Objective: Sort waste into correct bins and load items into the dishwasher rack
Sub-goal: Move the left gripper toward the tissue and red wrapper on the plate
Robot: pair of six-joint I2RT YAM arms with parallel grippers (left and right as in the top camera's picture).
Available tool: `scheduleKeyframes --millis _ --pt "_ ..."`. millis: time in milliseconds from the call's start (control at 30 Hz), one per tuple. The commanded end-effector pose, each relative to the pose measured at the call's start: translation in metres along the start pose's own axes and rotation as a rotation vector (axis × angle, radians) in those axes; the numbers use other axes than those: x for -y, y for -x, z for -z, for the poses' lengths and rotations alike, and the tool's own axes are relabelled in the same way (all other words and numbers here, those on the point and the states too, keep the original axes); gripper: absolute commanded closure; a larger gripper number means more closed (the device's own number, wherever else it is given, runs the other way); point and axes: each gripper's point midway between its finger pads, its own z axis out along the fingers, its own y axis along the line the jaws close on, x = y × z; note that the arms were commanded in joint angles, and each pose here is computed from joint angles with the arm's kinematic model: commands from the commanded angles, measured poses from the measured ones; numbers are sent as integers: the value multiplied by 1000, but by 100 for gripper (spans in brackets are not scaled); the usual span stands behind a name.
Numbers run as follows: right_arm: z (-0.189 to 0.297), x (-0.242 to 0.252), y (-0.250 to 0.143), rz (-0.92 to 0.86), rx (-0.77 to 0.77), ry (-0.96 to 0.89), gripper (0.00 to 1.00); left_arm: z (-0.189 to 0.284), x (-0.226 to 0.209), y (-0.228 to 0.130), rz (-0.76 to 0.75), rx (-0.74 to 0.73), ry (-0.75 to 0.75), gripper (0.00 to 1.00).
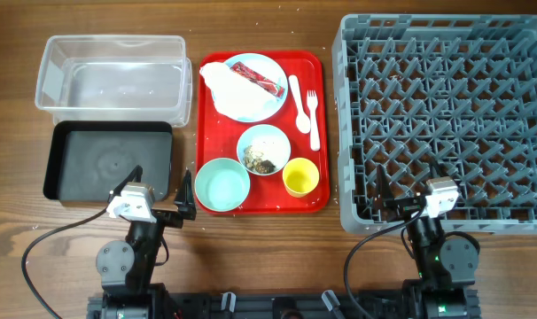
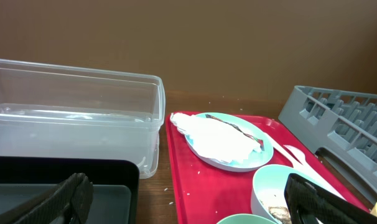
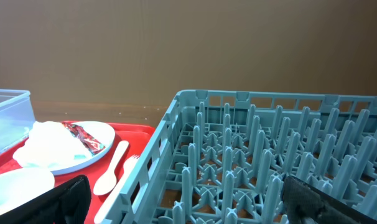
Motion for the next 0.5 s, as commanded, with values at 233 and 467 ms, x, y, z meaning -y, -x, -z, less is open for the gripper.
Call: scheduleKeyframes --millis 233,467 --pt "0 -1 1 -11 4 8 0 0 -2 0 -12 4 9 0" --pt "1 2 21 -4 85 -12 0 0 -1 4 -10 20 3 0"
